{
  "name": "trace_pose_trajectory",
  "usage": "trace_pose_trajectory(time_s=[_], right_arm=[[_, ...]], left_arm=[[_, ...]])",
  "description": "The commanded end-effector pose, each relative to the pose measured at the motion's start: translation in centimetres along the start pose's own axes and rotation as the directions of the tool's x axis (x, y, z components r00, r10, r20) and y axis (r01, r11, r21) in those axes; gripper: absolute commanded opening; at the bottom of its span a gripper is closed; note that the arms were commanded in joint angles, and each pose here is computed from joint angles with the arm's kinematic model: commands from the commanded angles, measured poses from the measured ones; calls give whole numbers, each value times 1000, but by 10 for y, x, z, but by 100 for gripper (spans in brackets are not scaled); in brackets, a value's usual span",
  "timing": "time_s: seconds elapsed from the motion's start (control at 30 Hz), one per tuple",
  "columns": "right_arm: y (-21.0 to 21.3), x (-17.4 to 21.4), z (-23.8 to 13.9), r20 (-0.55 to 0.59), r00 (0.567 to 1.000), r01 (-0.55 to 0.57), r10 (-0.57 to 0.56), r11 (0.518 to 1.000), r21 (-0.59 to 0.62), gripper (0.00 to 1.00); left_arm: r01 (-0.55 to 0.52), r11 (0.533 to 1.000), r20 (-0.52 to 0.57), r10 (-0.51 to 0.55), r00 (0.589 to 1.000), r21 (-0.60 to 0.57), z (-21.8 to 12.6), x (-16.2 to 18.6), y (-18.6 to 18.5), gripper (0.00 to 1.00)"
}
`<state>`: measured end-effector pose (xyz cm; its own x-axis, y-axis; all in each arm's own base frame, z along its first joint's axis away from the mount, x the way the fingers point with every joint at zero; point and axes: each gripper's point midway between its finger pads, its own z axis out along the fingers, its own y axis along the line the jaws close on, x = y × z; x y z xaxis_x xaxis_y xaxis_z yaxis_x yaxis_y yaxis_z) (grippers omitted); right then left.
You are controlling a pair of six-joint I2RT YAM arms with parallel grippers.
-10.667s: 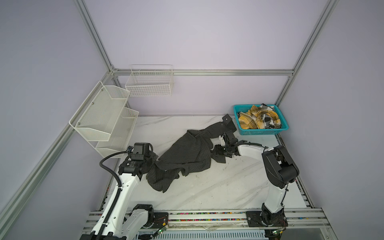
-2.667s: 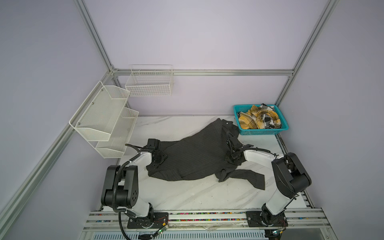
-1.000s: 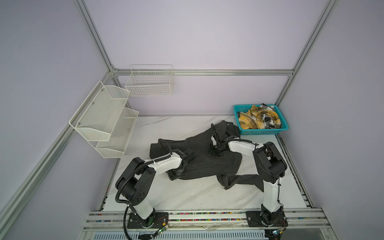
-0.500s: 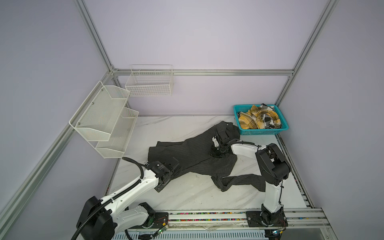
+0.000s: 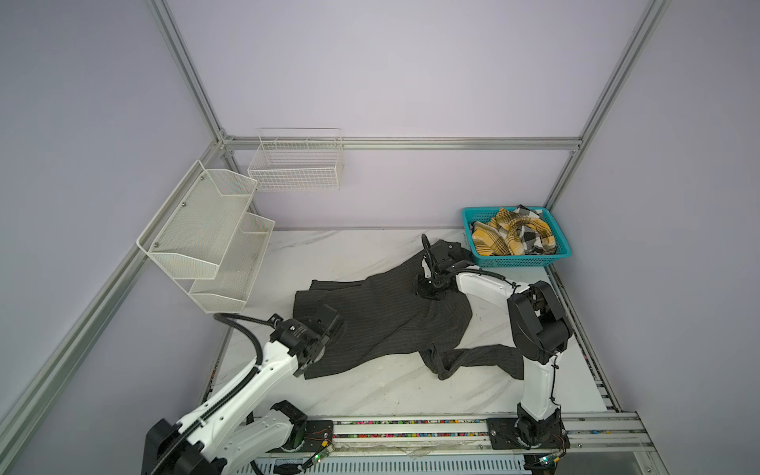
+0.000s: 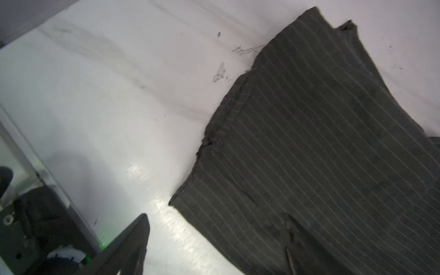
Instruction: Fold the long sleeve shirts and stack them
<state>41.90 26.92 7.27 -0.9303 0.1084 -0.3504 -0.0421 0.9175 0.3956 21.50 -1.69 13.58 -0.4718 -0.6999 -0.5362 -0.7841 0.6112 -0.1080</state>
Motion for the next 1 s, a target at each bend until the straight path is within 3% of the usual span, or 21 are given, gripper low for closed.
trace_pose_trajectory(time_s=[0.0,0.1,0.17,0.23,0.33,0.5,0.73,0.87,0.93,0.97], right_arm=[[-10,-31,1,49,998,-34,30,997,68,51],[-10,-51,8,84,996,-33,25,995,93,52],[-13,-52,17,79,996,-35,27,994,104,52],[-21,-44,28,58,998,-34,27,992,121,48],[-36,-25,42,14,1000,-21,19,988,150,38],[-53,24,48,-51,998,-26,36,983,181,28],[-81,100,24,-107,990,-70,97,970,235,22],[-90,115,11,-113,988,-78,109,966,248,22],[-85,109,7,-106,990,-67,94,969,237,24],[-80,103,5,-101,991,-59,85,971,230,26]], left_arm=[[-100,989,193,78,978,105,-17,-71,-58,89],[-134,974,224,92,970,182,-4,-102,-94,88],[-169,960,238,114,964,222,6,-112,-118,81],[-190,950,224,135,965,247,20,-113,-139,70],[-203,942,149,167,975,269,48,-103,-167,40],[-223,948,36,221,975,226,82,-84,-187,16],[-211,956,-110,237,965,205,112,-30,-160,0],[-181,956,-166,221,961,230,107,4,-132,0],[-182,947,-129,222,966,265,93,-5,-132,2],[-199,939,-75,228,971,281,81,-21,-137,11]])
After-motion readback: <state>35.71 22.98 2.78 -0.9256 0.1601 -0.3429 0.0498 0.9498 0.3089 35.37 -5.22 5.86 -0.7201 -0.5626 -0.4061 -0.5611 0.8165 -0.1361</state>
